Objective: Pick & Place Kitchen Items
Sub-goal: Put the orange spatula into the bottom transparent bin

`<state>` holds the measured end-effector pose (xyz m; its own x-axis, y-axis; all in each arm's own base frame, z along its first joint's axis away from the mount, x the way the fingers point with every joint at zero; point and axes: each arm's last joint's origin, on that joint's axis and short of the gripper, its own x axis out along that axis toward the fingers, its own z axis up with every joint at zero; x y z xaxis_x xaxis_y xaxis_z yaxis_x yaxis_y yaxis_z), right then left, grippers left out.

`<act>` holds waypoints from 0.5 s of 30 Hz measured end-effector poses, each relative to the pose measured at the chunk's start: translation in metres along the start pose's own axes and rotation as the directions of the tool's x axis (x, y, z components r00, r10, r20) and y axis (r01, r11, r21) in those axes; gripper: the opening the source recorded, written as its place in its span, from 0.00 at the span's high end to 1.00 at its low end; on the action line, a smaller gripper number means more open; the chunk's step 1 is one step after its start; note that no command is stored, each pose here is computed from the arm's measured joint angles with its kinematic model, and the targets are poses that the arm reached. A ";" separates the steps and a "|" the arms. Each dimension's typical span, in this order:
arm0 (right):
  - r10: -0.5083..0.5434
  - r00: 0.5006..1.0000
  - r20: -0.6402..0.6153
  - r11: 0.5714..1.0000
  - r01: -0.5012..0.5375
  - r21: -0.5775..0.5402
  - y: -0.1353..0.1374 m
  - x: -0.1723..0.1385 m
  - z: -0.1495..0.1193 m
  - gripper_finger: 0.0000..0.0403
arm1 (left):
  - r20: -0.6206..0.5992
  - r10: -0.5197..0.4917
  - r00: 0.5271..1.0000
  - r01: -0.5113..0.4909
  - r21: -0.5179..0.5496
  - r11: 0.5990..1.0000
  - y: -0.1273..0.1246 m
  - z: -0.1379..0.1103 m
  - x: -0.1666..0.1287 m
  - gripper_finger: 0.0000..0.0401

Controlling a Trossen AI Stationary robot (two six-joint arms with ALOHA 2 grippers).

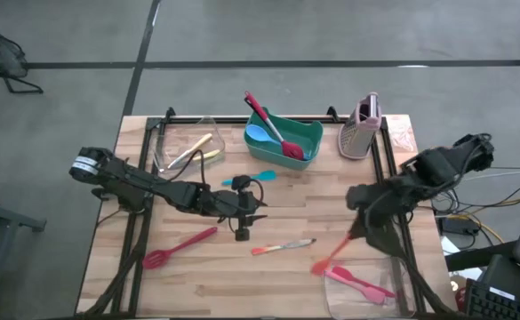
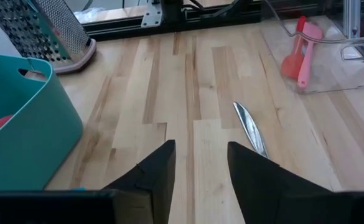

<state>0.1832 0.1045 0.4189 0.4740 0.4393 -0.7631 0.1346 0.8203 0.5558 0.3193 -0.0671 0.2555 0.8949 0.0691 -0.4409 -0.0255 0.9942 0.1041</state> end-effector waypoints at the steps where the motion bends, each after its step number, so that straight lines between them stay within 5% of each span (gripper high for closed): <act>1: -0.009 1.000 -0.029 0.999 0.011 0.052 0.000 -0.005 -0.003 0.94 | -0.002 -0.001 1.000 0.001 -0.001 1.000 0.000 0.000 0.000 0.62; 7: -0.152 0.946 -0.285 0.910 0.247 0.334 -0.016 -0.003 -0.026 0.94 | -0.020 -0.001 1.000 0.001 0.001 1.000 0.000 -0.007 0.001 0.62; 15: -0.112 0.827 -0.551 0.799 0.404 0.444 -0.016 0.032 -0.045 0.94 | -0.042 0.000 0.999 0.000 0.006 1.000 0.000 -0.014 0.002 0.62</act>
<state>0.1568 0.1221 0.3713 -0.1028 0.4736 -0.8747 0.6859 0.6707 0.2825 0.3152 -0.0662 0.2425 0.8752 0.0729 -0.4783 -0.0230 0.9937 0.1093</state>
